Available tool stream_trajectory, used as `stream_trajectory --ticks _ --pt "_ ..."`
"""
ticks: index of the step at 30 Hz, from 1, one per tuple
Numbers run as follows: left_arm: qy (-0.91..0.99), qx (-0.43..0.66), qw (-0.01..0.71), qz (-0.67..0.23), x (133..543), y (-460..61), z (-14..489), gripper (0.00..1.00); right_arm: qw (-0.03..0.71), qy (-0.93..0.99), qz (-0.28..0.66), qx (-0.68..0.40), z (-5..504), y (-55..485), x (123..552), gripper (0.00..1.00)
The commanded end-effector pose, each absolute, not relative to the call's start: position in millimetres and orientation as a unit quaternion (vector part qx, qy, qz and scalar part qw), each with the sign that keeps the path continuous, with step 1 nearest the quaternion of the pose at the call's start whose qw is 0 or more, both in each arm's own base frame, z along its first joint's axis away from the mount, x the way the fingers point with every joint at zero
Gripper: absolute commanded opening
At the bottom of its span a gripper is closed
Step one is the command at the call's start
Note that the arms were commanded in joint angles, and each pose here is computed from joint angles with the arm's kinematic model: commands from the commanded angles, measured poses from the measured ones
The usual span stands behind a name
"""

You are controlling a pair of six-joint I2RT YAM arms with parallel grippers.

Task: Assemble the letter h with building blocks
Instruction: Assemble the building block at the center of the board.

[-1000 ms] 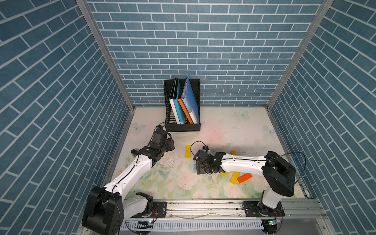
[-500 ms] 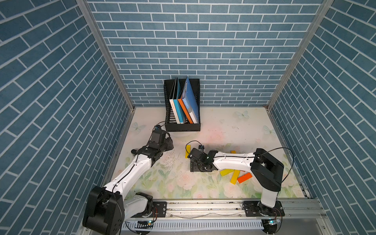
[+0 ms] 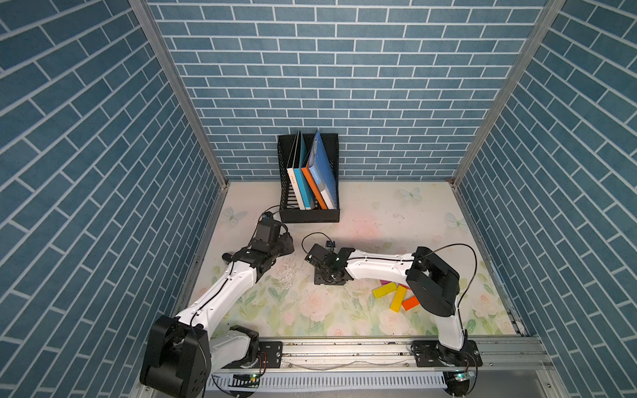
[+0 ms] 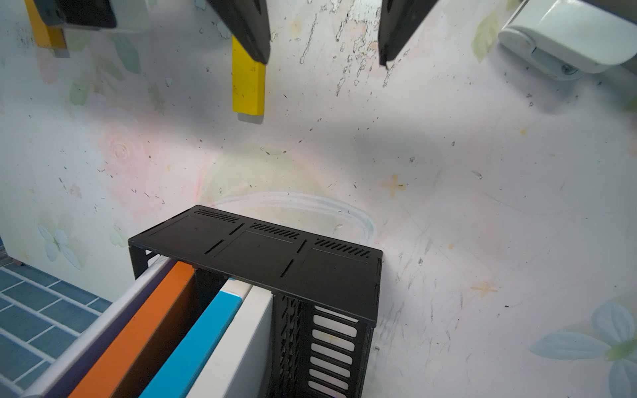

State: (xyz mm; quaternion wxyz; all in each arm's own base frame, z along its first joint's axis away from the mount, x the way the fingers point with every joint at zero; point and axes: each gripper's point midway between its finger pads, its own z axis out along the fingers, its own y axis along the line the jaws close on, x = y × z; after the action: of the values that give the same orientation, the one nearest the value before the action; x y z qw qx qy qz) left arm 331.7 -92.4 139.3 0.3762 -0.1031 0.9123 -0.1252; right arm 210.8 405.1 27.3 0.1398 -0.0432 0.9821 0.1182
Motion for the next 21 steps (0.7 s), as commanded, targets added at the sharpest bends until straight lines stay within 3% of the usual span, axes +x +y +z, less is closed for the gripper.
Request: stream_trajectory --ticks 1,21 --pt "0.916 -0.107 0.366 -0.127 331 -91 136 0.55 0.117 0.991 0.067 -0.02 4 387 204 0.24" --pt "0.922 -0.098 0.347 -0.14 329 -98 128 0.54 0.128 0.991 0.031 0.035 -2 385 230 0.17"
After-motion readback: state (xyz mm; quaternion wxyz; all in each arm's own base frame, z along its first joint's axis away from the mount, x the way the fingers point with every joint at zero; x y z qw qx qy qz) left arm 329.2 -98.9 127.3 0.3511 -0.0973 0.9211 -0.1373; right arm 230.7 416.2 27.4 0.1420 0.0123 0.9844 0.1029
